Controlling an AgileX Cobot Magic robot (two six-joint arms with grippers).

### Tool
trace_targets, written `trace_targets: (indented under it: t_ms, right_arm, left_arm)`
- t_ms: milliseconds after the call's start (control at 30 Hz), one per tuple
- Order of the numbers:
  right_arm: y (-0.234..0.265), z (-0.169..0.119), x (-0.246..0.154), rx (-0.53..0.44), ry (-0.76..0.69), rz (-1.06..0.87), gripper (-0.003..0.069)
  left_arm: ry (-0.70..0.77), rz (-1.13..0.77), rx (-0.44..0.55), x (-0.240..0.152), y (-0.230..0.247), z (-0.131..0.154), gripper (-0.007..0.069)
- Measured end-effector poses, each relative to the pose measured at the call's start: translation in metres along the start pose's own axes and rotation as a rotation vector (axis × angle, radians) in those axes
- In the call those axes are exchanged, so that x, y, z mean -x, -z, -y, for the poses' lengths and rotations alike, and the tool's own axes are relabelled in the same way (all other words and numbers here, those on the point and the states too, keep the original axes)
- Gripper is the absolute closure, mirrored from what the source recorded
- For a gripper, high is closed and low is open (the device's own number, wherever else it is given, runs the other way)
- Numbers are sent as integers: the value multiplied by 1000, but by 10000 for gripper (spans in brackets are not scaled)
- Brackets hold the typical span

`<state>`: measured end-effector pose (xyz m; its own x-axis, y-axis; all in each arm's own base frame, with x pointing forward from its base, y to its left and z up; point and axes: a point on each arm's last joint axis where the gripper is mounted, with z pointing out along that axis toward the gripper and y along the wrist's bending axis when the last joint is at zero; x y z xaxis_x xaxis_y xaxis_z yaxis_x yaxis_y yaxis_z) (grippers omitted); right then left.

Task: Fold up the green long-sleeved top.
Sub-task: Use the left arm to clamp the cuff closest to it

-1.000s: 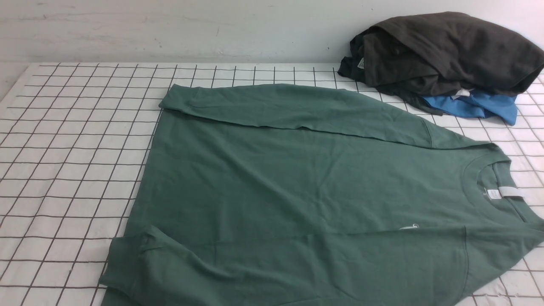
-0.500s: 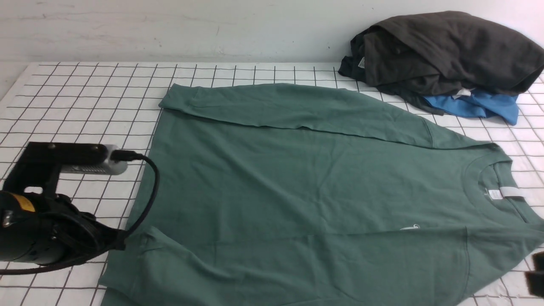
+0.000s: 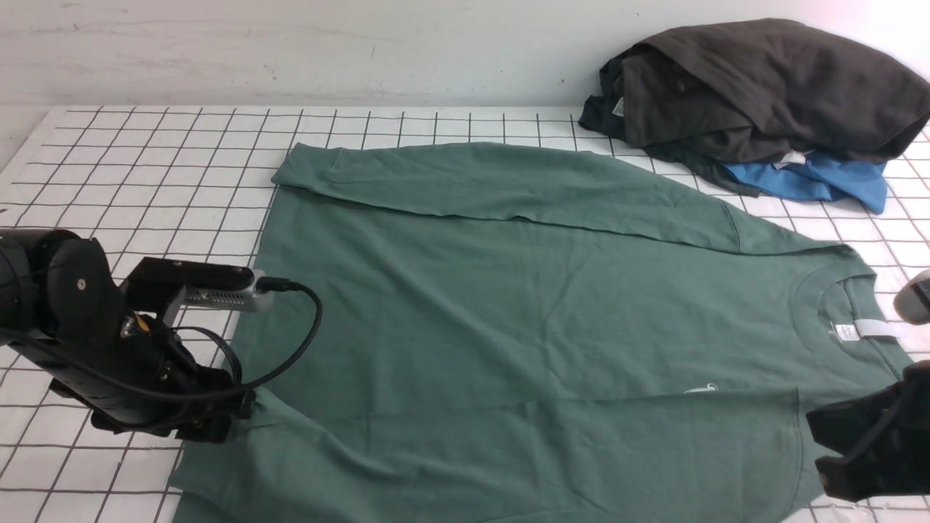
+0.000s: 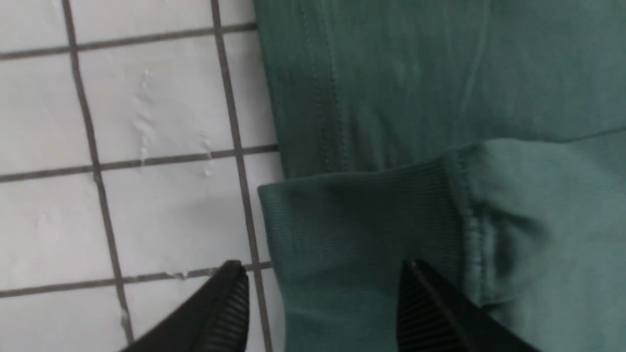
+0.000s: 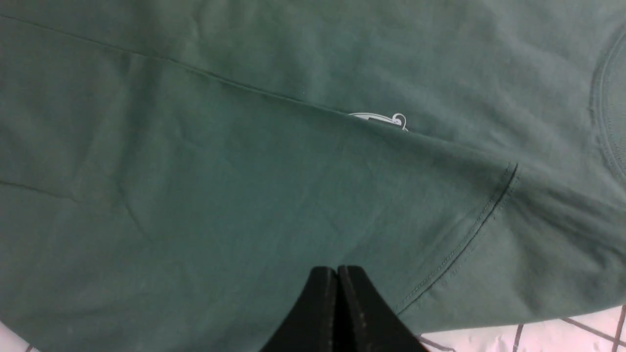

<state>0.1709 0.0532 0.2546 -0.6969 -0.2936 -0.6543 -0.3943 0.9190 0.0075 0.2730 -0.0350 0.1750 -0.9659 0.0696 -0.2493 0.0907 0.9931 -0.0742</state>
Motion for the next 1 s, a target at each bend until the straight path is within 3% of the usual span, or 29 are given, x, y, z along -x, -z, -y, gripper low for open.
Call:
trace_targets:
  t_ms: [100, 200, 367, 500, 633, 767, 833, 967, 1000]
  right_arm:
    - [0, 0, 2, -4, 1, 17, 671]
    - [0, 1, 4, -11, 1, 39, 671]
    - [0, 1, 5, -15, 1, 55, 671]
    - [0, 1, 5, -16, 1, 56, 671]
    - [0, 1, 5, -15, 0, 57, 671]
    - [0, 1, 6, -10, -12, 63, 673]
    - [0, 1, 6, -8, -19, 70, 673]
    - [0, 1, 7, -7, -22, 74, 673]
    - [0, 1, 7, -6, -24, 74, 673]
  left_arm:
    - [32, -27, 17, 0, -9, -10, 249]
    - [55, -31, 27, 1, -13, -17, 311]
    - [41, -12, 16, 3, -14, -15, 536]
    - [60, -16, -4, 4, -13, -13, 613]
    - [75, -28, -21, 7, -9, -11, 559]
    - [73, -10, -25, 14, -4, -11, 371]
    - [68, -10, -24, 15, -6, -11, 314]
    - [48, -49, -24, 14, -18, -12, 315]
    - [50, -72, -27, 15, -25, -12, 368]
